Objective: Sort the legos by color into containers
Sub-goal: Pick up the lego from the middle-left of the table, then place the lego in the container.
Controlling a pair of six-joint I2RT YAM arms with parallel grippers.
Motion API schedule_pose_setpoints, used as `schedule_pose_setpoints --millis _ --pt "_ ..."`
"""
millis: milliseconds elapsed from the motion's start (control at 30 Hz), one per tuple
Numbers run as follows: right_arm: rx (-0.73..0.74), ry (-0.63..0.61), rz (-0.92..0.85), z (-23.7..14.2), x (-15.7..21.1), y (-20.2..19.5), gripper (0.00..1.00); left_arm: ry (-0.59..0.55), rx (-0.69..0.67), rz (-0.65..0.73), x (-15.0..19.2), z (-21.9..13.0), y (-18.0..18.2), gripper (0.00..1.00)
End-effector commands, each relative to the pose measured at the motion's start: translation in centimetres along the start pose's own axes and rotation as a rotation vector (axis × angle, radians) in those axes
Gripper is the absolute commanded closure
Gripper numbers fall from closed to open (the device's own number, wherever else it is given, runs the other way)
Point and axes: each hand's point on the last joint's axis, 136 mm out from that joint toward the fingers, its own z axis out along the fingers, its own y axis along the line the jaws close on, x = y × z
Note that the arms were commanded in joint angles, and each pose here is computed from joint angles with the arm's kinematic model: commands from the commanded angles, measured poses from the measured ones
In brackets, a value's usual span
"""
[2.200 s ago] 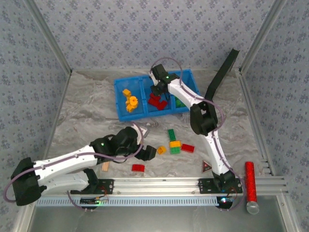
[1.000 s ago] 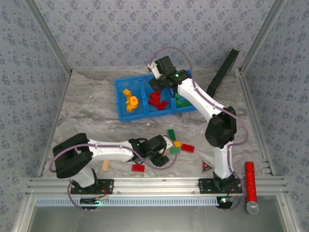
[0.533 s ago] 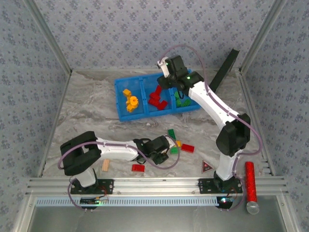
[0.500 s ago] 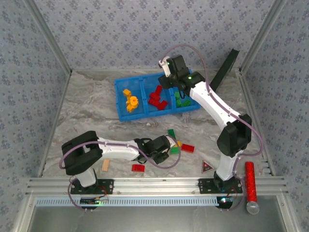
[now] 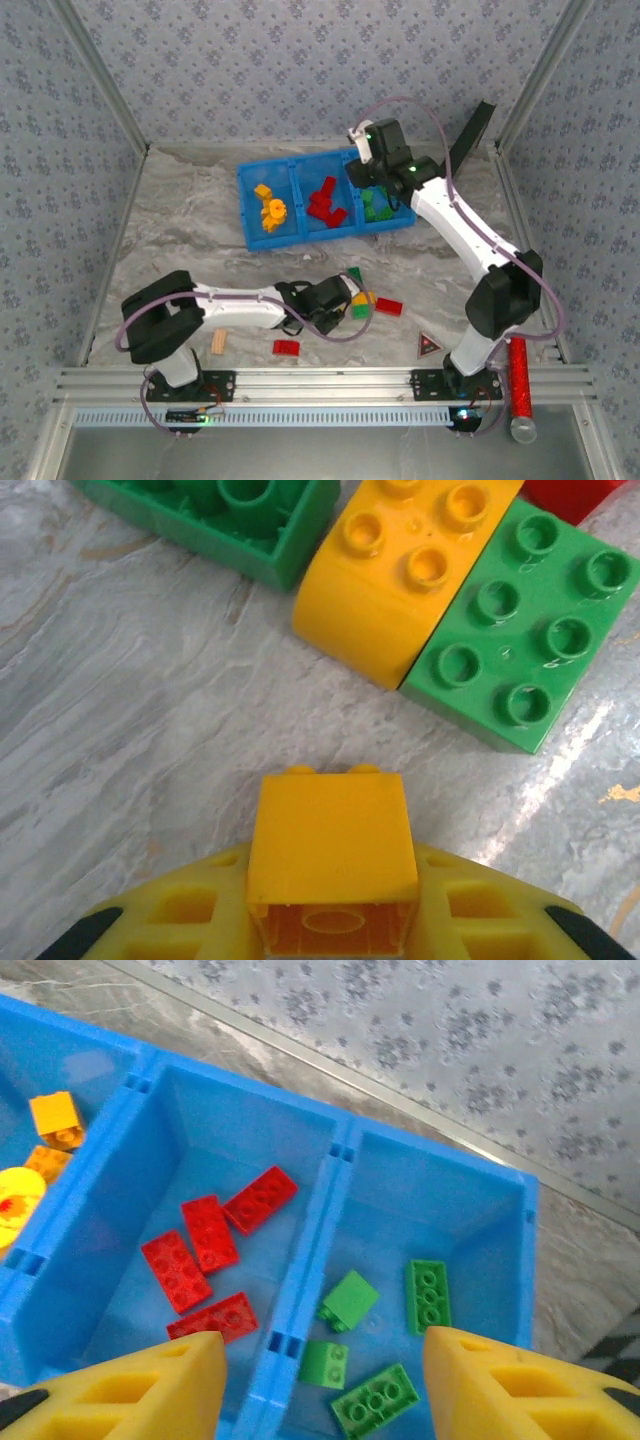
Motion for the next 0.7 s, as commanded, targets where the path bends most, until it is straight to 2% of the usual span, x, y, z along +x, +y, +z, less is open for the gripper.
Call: schedule_pose_setpoints --millis 0,167,333,533,667 --pt "0.015 -0.016 0.069 -1.9 0.9 -1.4 0.44 -0.048 -0.009 -0.067 -2.1 -3.1 1.9 0.82" --pt "-0.018 0.011 0.150 -2.9 4.5 -1.6 0.43 -0.137 -0.049 -0.162 -4.6 -6.8 6.5 0.82" --pt "-0.086 0.053 0.179 -3.7 8.0 0.0 0.43 -0.225 -0.105 -0.279 -7.5 -10.2 11.5 0.84" --pt "-0.248 0.027 0.092 -4.7 11.9 4.4 0.42 -0.290 -0.221 -0.414 -9.4 -12.1 18.2 0.84" --pt "-0.388 -0.006 -0.029 -5.9 13.8 8.7 0.37 -0.262 -0.280 -0.514 -9.3 -11.3 22.4 0.84"
